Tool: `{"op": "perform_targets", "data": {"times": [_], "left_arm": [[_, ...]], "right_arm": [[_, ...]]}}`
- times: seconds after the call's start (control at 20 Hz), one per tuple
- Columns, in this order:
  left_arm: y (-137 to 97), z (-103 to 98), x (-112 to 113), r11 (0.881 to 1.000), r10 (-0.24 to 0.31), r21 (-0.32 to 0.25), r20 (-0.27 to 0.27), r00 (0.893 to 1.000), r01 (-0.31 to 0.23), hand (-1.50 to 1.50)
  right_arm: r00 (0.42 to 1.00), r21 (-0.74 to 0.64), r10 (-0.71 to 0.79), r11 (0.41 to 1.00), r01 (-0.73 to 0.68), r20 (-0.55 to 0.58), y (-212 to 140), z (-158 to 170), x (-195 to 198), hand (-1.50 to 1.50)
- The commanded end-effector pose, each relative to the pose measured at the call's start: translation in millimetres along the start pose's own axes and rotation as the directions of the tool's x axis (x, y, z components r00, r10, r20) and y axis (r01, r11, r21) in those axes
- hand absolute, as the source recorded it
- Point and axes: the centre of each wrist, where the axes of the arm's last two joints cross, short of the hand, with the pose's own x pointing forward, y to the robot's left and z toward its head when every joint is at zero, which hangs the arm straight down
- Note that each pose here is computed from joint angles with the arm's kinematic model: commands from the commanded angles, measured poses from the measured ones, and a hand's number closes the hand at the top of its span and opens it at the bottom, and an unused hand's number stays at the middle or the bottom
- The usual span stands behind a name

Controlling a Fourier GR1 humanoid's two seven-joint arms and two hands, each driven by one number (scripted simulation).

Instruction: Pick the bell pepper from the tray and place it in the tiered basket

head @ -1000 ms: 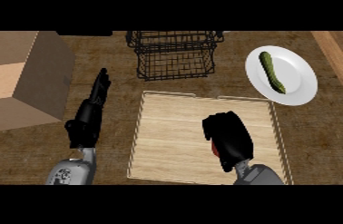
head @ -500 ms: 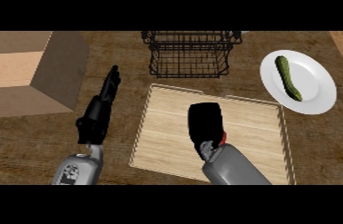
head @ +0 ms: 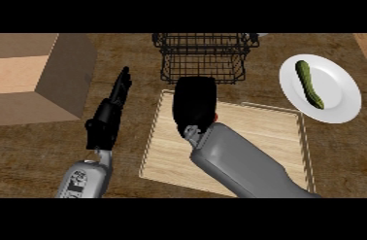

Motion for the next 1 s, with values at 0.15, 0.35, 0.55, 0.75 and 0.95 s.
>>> {"op": "perform_targets", "data": {"times": [0.15,0.35,0.55,0.75,0.95], "left_arm": [[-4.3,4.7,-2.2,1.0,-0.001,0.025,-0.024,1.0,0.002,0.0],[17.7,3.3,-13.1,0.999,-0.004,0.041,-0.035,0.999,0.006,0.0],[16.8,2.6,-13.8,0.998,0.005,0.061,-0.047,0.999,-0.002,0.0],[2.5,3.5,-4.2,0.999,-0.01,0.041,-0.017,1.0,0.011,0.0],[6.0,5.1,-3.5,0.999,-0.008,0.046,-0.011,1.0,0.009,0.0]], "right_arm": [[0.984,-0.161,-0.098,0.984,0.074,-0.148,-98.8,14.4,25.2,1.5],[0.977,-0.187,-0.143,0.976,0.112,-0.161,-137.2,10.7,31.1,1.5],[0.968,-0.203,-0.19,0.967,0.156,-0.163,-168.6,10.3,34.8,1.5],[0.921,-0.209,-0.368,0.918,0.338,-0.125,-192.0,0.7,35.1,1.5],[0.91,-0.206,-0.394,0.909,0.364,-0.132,-192.1,-15.5,37.7,1.5]]}}
